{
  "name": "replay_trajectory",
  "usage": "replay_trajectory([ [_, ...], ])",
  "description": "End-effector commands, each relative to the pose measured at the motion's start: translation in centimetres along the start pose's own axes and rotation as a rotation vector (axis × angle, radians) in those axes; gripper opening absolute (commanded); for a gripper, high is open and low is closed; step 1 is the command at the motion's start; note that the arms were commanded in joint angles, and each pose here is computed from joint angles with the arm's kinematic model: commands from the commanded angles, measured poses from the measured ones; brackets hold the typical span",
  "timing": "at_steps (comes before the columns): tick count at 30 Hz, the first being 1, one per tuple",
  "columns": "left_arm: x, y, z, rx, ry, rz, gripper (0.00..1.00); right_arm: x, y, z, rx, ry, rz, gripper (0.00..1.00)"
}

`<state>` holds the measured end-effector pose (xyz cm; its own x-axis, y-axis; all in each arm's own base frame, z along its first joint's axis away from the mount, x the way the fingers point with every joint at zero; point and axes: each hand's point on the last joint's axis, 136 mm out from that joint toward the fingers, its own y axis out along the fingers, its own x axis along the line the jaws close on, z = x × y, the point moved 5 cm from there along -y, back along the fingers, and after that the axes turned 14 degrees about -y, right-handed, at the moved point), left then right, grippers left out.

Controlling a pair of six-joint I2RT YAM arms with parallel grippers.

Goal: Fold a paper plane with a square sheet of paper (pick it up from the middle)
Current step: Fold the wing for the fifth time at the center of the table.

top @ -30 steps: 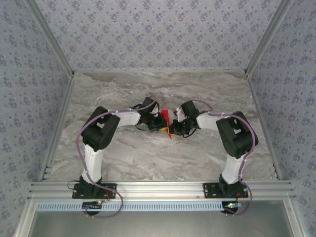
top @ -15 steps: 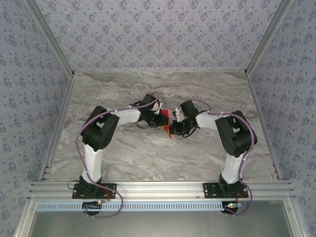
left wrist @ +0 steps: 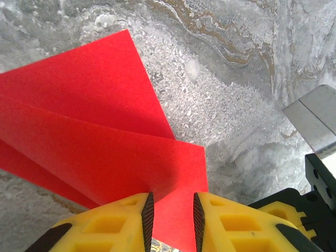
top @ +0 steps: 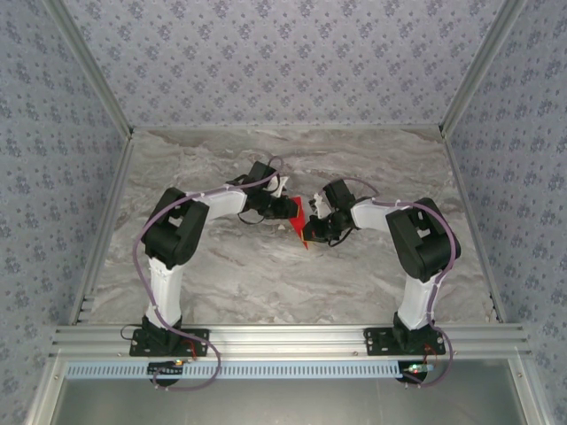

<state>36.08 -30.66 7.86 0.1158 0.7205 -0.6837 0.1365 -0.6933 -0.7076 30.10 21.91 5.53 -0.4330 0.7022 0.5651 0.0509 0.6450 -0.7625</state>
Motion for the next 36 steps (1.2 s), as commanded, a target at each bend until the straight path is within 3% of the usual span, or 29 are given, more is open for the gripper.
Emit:
replay_trajectory([
  [1,0.3,0.5,-0.6,-0.008,0.025,-0.012,0.29,-3.0,1.1,4.2,0.168,0.096,0.135,0.0],
  [17,3.4,1.1,-0.9,-0.015,-0.026,-0.111,0.27,-3.2,1.0,5.2,0.216,0.109,0.163,0.0],
  [36,8.0,-2.5,-6.7,-0.119,-0.185,-0.225,0.26,-3.3,0.7,6.0,0.254,0.119,0.184,0.0],
])
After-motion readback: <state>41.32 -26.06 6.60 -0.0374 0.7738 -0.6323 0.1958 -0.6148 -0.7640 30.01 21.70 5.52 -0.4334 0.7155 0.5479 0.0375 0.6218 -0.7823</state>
